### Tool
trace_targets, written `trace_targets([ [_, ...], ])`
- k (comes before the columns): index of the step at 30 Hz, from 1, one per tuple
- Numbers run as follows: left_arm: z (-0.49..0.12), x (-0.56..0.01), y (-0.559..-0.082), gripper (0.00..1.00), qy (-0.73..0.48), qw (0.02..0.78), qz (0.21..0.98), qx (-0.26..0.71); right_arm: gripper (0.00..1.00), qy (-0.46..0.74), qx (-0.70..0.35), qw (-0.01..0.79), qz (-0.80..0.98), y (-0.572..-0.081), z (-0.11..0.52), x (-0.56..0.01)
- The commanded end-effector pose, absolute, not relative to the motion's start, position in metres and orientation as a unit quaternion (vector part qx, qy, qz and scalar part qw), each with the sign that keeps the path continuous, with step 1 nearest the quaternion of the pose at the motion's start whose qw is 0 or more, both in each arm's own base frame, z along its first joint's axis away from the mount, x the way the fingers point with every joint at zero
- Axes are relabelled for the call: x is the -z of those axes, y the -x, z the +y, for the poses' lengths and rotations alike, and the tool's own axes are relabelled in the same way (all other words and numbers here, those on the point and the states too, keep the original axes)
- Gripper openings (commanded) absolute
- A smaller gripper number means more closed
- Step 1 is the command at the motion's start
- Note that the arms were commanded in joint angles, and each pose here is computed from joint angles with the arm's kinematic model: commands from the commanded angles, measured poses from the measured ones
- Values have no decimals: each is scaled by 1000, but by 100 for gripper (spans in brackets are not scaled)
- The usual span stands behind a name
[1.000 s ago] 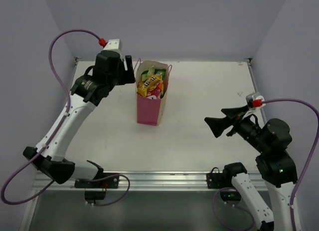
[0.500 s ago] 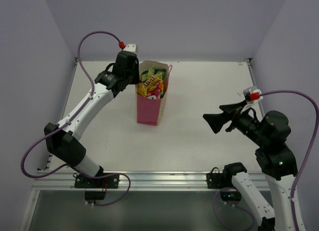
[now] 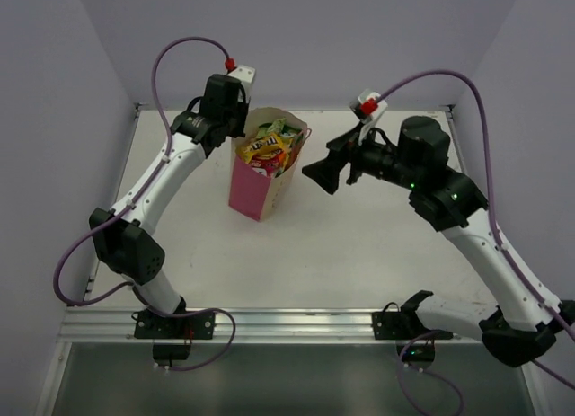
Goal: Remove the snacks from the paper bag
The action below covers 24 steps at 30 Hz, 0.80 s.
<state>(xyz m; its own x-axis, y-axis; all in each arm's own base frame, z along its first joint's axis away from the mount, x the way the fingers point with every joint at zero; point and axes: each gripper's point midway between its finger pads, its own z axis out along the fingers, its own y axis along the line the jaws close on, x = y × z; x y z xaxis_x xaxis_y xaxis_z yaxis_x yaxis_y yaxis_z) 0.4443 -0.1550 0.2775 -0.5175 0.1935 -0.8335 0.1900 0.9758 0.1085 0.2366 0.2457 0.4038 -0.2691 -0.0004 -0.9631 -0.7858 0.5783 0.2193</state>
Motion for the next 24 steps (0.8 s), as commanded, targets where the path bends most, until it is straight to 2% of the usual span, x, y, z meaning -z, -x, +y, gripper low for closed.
trace_targets([
  [1,-137,-415,-459,0,-141,633,760,-36,95,338,-330,583,661,-257,271,-433],
  [4,-147,-420,-448,0,-175,636,751,-11,93,383,-319,587,638,-270,294,-432],
  [8,-161,-387,-425,0,-219,606,764,34,87,429,-304,578,624,-281,321,-417],
  [16,-167,-344,-388,0,-234,574,779,88,72,472,-257,564,627,-324,352,-336],
  [24,-169,-343,-379,0,-239,576,775,100,73,499,-239,552,624,-358,380,-289],
])
